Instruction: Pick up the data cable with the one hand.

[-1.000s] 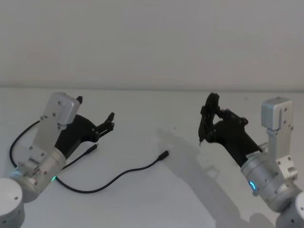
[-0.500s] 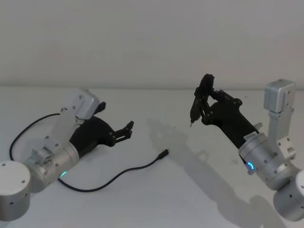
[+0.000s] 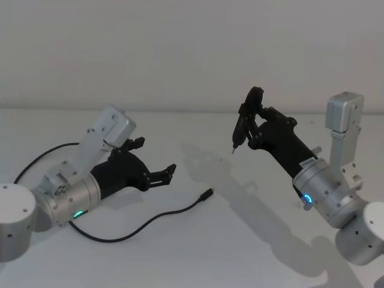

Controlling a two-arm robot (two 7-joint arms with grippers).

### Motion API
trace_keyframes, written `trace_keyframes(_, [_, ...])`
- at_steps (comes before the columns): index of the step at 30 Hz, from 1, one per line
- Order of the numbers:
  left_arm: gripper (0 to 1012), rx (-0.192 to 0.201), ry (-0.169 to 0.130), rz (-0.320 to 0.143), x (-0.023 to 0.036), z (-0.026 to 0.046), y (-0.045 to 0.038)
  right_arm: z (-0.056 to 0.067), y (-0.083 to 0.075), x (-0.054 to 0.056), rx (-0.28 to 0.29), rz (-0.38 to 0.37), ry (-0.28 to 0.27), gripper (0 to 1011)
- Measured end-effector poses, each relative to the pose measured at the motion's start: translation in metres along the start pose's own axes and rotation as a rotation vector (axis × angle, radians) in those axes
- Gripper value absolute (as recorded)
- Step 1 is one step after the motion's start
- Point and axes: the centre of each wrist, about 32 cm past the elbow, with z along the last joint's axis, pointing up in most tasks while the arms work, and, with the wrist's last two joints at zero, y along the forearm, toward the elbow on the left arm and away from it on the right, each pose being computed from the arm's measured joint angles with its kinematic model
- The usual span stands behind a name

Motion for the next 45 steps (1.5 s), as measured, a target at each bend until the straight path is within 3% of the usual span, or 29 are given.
trace_keyframes(8, [1001, 0.02, 0.002, -0.08, 0.0132, 0.0061, 0.0035, -0.002, 0.006, -0.001, 0.001, 0.007, 0.009, 274])
trace_keyframes(17, [1001, 0.039, 0.015, -0.173, 0.023, 0.0084, 0.0069, -0.003, 0.01, -0.004, -0.019, 0.029, 0.015, 274])
trace_keyframes(31, [1001, 0.095, 0.017, -0.291, 0.0292, 0.0049, 0.0065, -0.004, 0.008, -0.009, -0.055, 0.049, 0.031, 274])
trace_keyframes(45, [1001, 0.156, -0.012, -0.339, 0.0294, -0.0046, 0.0028, -0.004, 0.001, -0.013, -0.059, 0.041, 0.053, 275])
